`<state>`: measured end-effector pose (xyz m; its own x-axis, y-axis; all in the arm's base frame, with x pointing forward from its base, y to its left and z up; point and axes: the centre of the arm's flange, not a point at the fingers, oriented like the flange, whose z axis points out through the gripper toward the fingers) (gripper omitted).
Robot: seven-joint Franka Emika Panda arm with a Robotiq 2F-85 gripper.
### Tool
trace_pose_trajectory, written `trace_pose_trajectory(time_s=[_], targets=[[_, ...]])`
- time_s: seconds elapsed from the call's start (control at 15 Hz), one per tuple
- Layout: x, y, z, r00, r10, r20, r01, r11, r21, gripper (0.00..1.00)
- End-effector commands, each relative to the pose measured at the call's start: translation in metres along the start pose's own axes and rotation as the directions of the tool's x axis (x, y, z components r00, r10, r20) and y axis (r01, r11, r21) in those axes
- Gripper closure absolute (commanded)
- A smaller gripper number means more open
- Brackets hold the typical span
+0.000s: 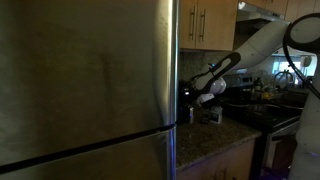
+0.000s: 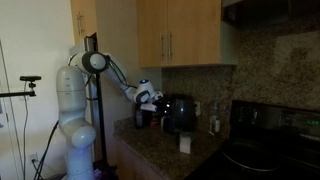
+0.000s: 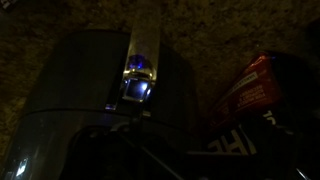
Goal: Turn off the air fryer
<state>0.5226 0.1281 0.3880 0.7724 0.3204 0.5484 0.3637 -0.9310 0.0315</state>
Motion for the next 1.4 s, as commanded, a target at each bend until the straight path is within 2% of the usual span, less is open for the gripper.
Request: trace_pose_trajectory(time_s=[0.0,0.4,0.47,0.73,0.93,1.0,1.07,1.13,1.27,1.33], targets=[[0.0,0.0,0.001,1.0,0.0,0.0,0.0,1.0,0.0,0.0],[0.006,-0.02,-0.006,0.99,-0.016,-0.14,0.018,1.0,0.012,0.0],[0.011,-0.02,-0.007,0.995,-0.003,-0.099,0.004,1.0,0.01,0.0],[0.012,-0.022,-0.007,0.994,-0.002,-0.105,0.003,1.0,0.011,0.0],[0.019,-0.015,0.002,0.983,0.03,-0.181,-0.027,0.999,0.021,0.0],[0.022,-0.015,0.003,0.973,0.037,-0.226,-0.029,0.999,0.038,0.06],[0.019,-0.023,-0.009,0.985,0.039,-0.165,-0.038,0.999,0.011,0.03],[0.022,-0.026,-0.009,0.981,0.044,-0.188,-0.043,0.999,0.014,0.06],[0.026,-0.032,-0.008,0.979,0.046,-0.201,-0.042,0.999,0.022,0.06],[0.026,-0.033,-0.007,0.978,0.045,-0.202,-0.042,0.999,0.022,0.01]])
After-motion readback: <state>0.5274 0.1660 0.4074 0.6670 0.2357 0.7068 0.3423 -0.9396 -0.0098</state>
